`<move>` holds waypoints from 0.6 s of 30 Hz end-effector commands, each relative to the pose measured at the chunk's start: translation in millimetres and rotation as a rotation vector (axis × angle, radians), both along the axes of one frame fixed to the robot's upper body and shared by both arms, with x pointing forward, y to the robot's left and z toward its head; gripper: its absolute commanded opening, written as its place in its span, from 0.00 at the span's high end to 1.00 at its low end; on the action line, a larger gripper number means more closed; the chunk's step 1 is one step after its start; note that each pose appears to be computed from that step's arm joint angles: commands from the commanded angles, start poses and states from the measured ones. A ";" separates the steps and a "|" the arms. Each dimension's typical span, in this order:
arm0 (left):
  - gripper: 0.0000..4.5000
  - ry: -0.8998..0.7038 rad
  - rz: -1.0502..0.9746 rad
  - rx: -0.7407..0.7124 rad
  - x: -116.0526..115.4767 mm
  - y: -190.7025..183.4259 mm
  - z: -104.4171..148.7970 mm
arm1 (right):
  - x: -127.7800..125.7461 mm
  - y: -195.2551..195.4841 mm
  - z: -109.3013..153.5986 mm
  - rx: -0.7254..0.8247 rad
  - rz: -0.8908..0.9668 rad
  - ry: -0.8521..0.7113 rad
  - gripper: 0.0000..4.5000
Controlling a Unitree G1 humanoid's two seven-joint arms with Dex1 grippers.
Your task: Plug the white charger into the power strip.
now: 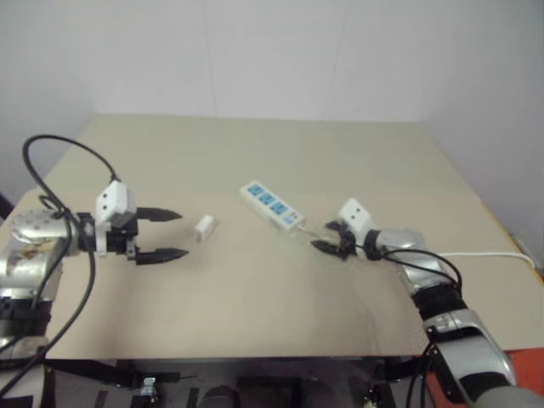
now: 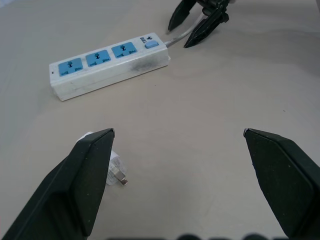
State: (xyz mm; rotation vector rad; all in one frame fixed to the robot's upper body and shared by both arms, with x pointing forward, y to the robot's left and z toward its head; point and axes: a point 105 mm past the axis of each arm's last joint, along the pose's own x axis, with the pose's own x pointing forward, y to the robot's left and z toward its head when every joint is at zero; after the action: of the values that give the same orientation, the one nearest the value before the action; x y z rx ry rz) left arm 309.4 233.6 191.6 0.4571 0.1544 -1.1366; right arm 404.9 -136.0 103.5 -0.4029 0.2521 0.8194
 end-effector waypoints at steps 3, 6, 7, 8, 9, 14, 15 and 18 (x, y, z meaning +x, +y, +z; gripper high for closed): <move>0.00 -0.067 -0.004 0.015 -2.1 2.6 13.2 | 13.0 11.8 19.0 0.039 0.007 -0.061 0.68; 0.00 -0.071 -0.003 0.019 -1.7 3.0 12.2 | 11.4 15.3 22.0 0.038 0.036 -0.078 0.90; 0.00 -0.073 -0.002 0.020 -1.9 3.4 11.8 | 8.1 16.1 23.4 0.039 0.058 -0.087 0.97; 0.00 -0.073 -0.002 0.021 -2.5 4.1 11.4 | 2.9 16.4 24.7 0.038 0.088 -0.100 1.00; 0.00 -0.073 -0.001 0.021 -3.1 4.9 11.2 | -3.5 16.4 26.2 0.039 0.121 -0.113 1.00; 0.00 -0.074 0.012 0.024 -4.0 8.6 9.0 | -55.3 10.1 28.5 0.053 0.337 -0.141 1.00; 0.00 -0.074 0.012 0.023 -3.8 8.4 8.3 | -63.4 6.6 24.5 0.040 0.363 -0.127 1.00; 0.00 -0.073 0.004 0.018 -1.8 5.3 6.1 | -72.6 -8.3 9.9 0.000 0.336 -0.085 0.78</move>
State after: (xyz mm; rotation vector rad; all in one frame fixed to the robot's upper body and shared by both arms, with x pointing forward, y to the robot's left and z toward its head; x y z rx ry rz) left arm 306.8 239.8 188.1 0.4799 0.1482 -1.1195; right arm 332.8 -142.1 96.7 -0.4560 0.1772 1.1337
